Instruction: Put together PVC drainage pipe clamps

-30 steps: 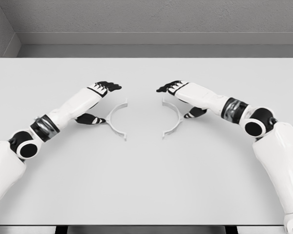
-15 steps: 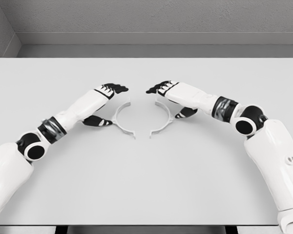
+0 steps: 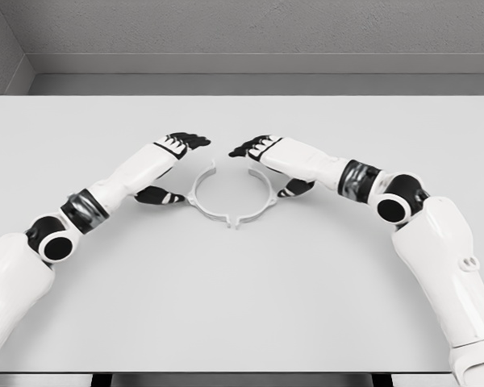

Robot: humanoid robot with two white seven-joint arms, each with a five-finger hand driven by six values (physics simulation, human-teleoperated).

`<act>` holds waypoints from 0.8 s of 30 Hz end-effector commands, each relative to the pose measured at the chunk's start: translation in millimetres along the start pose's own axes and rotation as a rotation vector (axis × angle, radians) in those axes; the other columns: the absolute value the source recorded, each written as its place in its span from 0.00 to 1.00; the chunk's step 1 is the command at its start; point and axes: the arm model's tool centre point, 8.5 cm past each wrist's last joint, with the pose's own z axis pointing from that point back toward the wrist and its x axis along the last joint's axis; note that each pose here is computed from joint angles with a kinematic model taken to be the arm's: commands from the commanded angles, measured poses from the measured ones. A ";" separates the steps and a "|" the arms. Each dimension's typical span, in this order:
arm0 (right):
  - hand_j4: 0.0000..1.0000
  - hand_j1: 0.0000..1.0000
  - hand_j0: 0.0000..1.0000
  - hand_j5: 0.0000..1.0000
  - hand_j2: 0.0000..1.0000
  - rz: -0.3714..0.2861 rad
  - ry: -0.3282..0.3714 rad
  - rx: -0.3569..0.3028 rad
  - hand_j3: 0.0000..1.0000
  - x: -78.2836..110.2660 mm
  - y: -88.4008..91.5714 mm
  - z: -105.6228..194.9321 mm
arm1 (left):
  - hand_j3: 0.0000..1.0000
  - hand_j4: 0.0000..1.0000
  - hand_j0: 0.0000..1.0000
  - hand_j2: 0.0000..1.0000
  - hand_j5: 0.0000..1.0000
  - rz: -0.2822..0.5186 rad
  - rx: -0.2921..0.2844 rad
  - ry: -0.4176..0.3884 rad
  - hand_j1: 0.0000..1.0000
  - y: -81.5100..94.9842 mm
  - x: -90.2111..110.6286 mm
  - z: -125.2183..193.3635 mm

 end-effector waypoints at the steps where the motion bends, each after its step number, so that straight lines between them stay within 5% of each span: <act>1: 1.00 1.00 1.00 1.00 1.00 -0.010 -0.009 -0.005 1.00 4.3 -0.1 -5.0 | 1.00 1.00 1.00 1.00 1.00 0.003 0.003 0.009 1.00 1.6 -3.3 2.0; 15: 1.00 1.00 1.00 1.00 1.00 -0.008 -0.011 -0.047 1.00 3.3 -14.9 -4.1 | 1.00 1.00 1.00 1.00 1.00 0.023 -0.007 0.011 1.00 -7.6 -2.6 -5.6; 18: 1.00 1.00 1.00 1.00 1.00 0.003 0.107 -0.221 1.00 -33.5 -58.8 59.7 | 1.00 1.00 1.00 1.00 1.00 0.027 -0.004 0.007 1.00 -8.7 -1.0 -7.5; 24: 1.00 1.00 1.00 1.00 1.00 0.022 0.231 -0.387 1.00 -31.9 -56.7 158.6 | 1.00 1.00 1.00 1.00 1.00 0.032 0.000 0.001 1.00 -9.7 1.4 -10.1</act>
